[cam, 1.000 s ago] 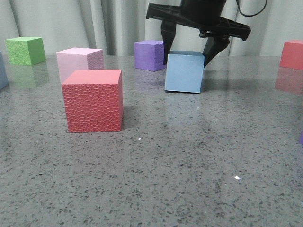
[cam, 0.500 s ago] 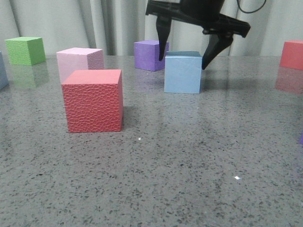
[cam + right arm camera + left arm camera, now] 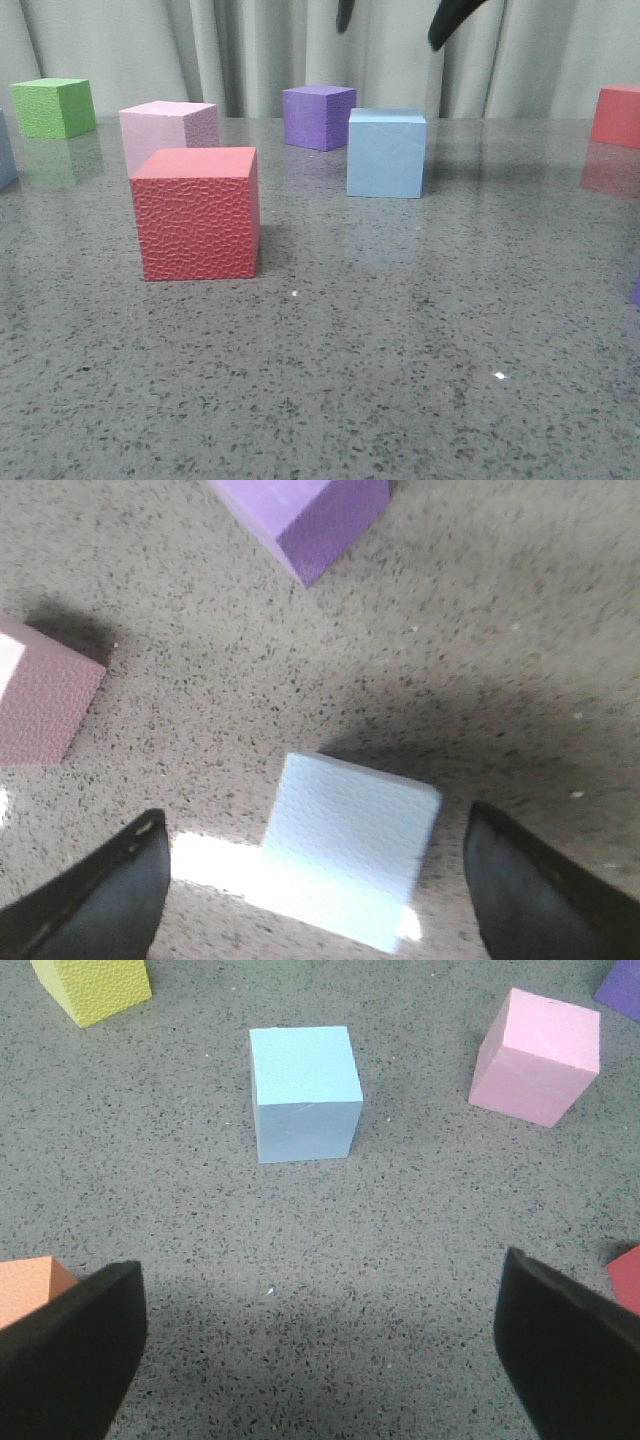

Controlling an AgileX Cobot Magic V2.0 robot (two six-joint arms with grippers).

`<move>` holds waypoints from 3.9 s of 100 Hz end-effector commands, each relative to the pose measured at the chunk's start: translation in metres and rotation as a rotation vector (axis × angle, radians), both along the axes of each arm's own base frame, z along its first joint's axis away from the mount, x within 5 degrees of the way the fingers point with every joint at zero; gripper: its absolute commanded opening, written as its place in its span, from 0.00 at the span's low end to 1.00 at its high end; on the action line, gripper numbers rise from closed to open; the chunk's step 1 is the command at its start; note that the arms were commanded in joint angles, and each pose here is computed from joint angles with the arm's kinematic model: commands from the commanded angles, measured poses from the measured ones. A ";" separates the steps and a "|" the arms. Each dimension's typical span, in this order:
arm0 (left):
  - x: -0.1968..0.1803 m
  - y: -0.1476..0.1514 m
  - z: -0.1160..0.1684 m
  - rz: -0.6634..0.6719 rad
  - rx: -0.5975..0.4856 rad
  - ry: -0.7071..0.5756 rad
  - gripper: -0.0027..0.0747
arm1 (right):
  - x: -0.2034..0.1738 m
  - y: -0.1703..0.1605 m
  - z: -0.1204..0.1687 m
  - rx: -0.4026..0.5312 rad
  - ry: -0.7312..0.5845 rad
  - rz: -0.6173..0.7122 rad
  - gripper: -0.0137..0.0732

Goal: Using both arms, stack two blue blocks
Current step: 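Open the right gripper and raise it away from the light blue cube, then lower the left gripper onto the other light blue cube and close it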

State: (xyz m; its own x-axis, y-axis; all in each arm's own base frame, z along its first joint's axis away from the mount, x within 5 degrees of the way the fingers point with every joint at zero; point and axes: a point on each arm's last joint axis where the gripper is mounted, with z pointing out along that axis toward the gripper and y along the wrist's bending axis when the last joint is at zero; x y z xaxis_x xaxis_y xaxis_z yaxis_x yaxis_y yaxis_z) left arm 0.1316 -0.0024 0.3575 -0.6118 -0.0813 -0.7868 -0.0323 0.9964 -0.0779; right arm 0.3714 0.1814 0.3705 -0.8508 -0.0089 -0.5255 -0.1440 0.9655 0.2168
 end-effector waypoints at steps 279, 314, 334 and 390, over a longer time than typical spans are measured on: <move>0.159 -0.005 0.051 0.019 -0.049 0.076 0.89 | -0.232 -0.185 0.034 -0.159 -0.500 -0.288 0.85; 0.198 -0.004 0.022 0.036 -0.037 0.173 0.89 | -0.232 -0.185 0.034 -0.159 -0.500 -0.288 0.85; 0.210 -0.003 0.007 0.048 -0.032 0.210 0.89 | -0.232 -0.185 0.034 -0.158 -0.501 -0.288 0.85; 0.236 -0.003 -0.036 0.052 -0.029 0.337 0.89 | -0.232 -0.185 0.034 -0.158 -0.501 -0.288 0.85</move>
